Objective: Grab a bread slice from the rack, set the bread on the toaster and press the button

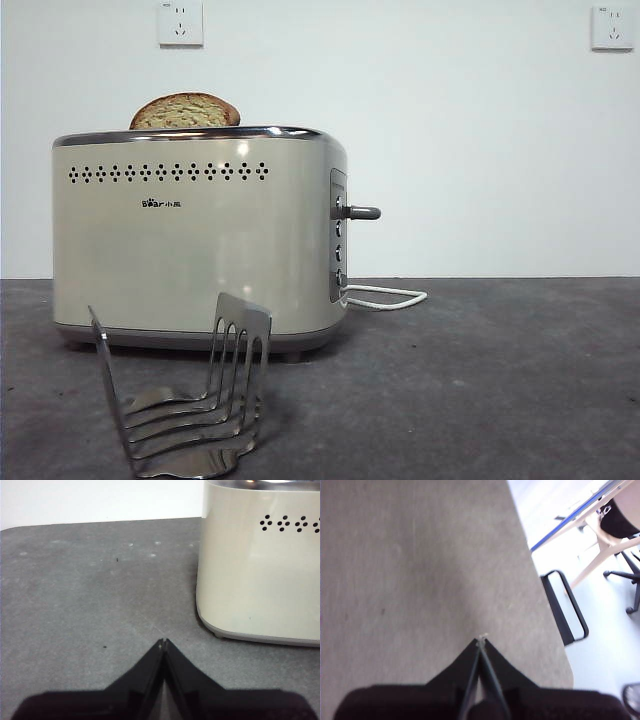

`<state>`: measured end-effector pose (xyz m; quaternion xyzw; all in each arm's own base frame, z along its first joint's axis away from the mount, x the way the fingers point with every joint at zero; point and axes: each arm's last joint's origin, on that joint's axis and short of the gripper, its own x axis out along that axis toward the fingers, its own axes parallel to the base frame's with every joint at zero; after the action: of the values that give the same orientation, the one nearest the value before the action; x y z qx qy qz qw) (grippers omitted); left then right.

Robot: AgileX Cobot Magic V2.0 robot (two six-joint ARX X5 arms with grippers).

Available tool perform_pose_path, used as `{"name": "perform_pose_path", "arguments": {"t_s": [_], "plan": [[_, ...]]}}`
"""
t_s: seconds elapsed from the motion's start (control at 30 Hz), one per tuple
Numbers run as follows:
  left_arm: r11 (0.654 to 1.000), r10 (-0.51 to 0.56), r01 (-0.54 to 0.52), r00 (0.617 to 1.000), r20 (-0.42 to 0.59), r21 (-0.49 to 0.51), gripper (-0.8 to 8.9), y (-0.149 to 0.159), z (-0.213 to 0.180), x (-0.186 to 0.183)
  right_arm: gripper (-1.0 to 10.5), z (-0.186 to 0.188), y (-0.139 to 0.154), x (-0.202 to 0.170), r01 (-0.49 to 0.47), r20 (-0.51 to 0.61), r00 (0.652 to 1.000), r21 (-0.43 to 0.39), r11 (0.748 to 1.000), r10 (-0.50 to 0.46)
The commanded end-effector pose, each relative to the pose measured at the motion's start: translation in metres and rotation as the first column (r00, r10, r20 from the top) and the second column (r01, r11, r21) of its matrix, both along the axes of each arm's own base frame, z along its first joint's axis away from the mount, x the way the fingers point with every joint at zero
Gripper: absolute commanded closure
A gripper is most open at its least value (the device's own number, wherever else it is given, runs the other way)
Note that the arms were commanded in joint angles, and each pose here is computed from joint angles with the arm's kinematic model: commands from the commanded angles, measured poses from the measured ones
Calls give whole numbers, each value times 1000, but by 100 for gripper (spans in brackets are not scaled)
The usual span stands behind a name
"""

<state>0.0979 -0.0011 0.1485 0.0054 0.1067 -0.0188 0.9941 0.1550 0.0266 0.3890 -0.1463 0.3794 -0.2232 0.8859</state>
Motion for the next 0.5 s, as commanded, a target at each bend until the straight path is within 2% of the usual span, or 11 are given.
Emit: {"name": "perform_pose_path", "arguments": {"t_s": [0.03,0.1,0.13,0.2,0.27,0.37,0.5], "plan": [[1000,3,-3,1000,-5,-7,817,0,-3,1,946,4,-10,-21,-2,101,995,24,1000,-1],[1000,3,-3,1000,-7,-7,817,0,-3,1,946,-3,-13,-33,-35,160,987,112,993,17],[1000,3,-3,1000,-7,-7,817,0,-3,1,946,-10,-15,-39,-85,213,976,170,982,48],[1000,3,-3,1000,-9,-7,817,0,-3,1,946,-24,-16,-45,-154,314,946,229,961,77],[1000,3,-3,1000,-9,-7,817,0,-3,1,946,-45,-18,-49,-189,436,897,240,952,68],[1000,3,-3,1000,-9,-6,817,0,-3,1,946,-82,-18,-50,-254,560,824,231,939,85],[1000,3,-3,1000,-10,-7,817,0,-3,1,946,-134,-12,-45,-433,660,727,227,872,190]]}}
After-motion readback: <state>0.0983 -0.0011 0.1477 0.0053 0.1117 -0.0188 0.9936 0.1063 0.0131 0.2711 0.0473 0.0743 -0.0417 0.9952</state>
